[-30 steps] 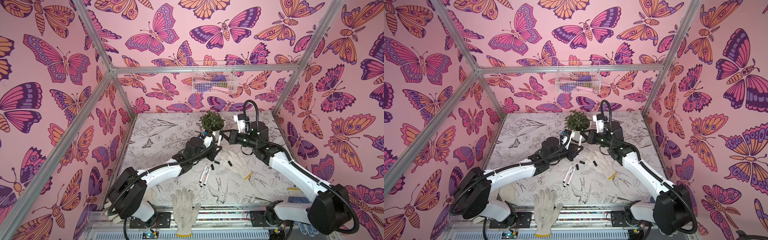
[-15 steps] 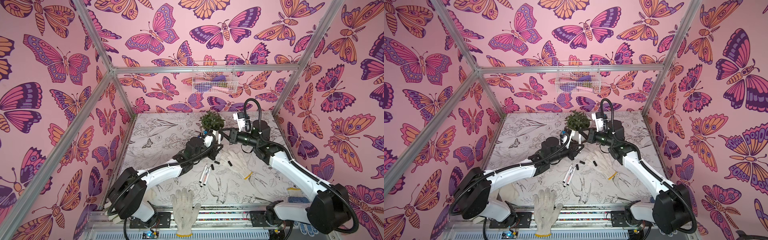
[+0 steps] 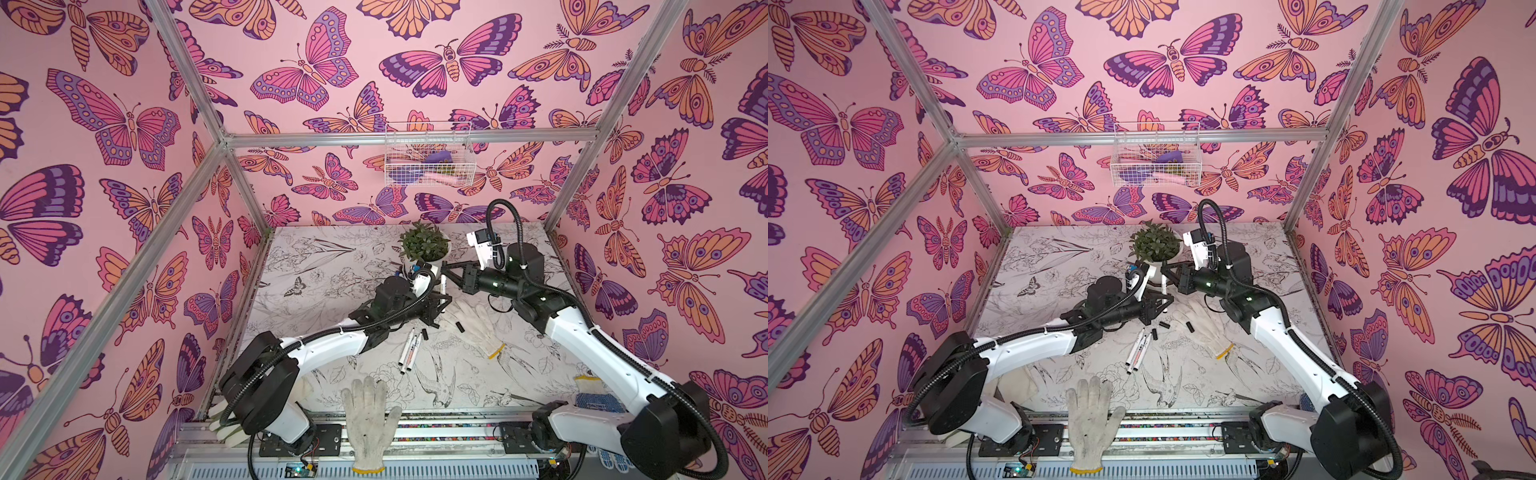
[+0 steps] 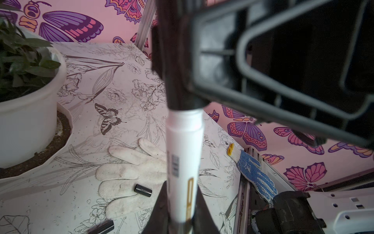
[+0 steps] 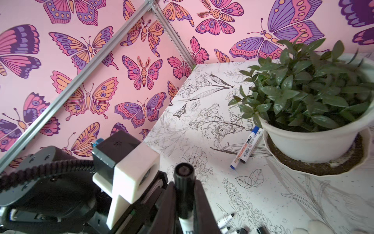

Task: Insert the pens into the pen caps
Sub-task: 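Lower the black cap in the right gripper onto the upright marker tip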

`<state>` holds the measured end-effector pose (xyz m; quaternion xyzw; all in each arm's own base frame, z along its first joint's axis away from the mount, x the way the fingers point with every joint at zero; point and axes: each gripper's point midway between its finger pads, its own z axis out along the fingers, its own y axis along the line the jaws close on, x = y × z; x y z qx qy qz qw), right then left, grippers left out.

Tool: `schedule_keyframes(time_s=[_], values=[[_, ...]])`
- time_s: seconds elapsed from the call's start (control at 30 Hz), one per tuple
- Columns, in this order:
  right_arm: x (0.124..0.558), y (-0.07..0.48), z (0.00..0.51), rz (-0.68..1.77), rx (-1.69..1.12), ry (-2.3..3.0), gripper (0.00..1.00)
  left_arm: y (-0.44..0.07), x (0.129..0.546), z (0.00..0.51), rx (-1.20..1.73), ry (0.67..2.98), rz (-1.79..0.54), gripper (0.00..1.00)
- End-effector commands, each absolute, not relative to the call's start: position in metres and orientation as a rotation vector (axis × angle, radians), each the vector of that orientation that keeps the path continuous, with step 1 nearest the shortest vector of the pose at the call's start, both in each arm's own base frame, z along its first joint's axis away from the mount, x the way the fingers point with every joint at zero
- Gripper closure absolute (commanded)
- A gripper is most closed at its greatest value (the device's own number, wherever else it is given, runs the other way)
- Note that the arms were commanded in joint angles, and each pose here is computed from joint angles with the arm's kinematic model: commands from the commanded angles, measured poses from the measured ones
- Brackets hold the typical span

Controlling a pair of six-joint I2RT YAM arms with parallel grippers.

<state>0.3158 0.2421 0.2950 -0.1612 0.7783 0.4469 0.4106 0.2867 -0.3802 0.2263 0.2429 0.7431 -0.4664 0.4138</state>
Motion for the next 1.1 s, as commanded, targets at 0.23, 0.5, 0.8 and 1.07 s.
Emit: schedule_keyframes(time_s=[0.23, 0.5, 0.8, 1.07], values=[[0.259, 0.267, 0.27, 1.407, -0.536, 2.111, 1.0, -0.362, 0.338, 0.246, 0.376, 1.868, -1.125, 1.0], [0.251, 0.26, 0.248, 1.359, -0.524, 2.228, 1.0, -0.357, 0.342, 0.242, 0.35, 1.894, -1.112, 1.0], [0.259, 0.232, 0.227, 1.067, -0.479, 2.301, 1.0, -0.345, 0.345, 0.249, 0.331, 1.906, -1.116, 1.0], [0.283, 0.21, 0.198, 0.967, -0.24, 2.41, 1.0, -0.337, 0.343, 0.261, 0.289, 1.87, -1.121, 1.0]])
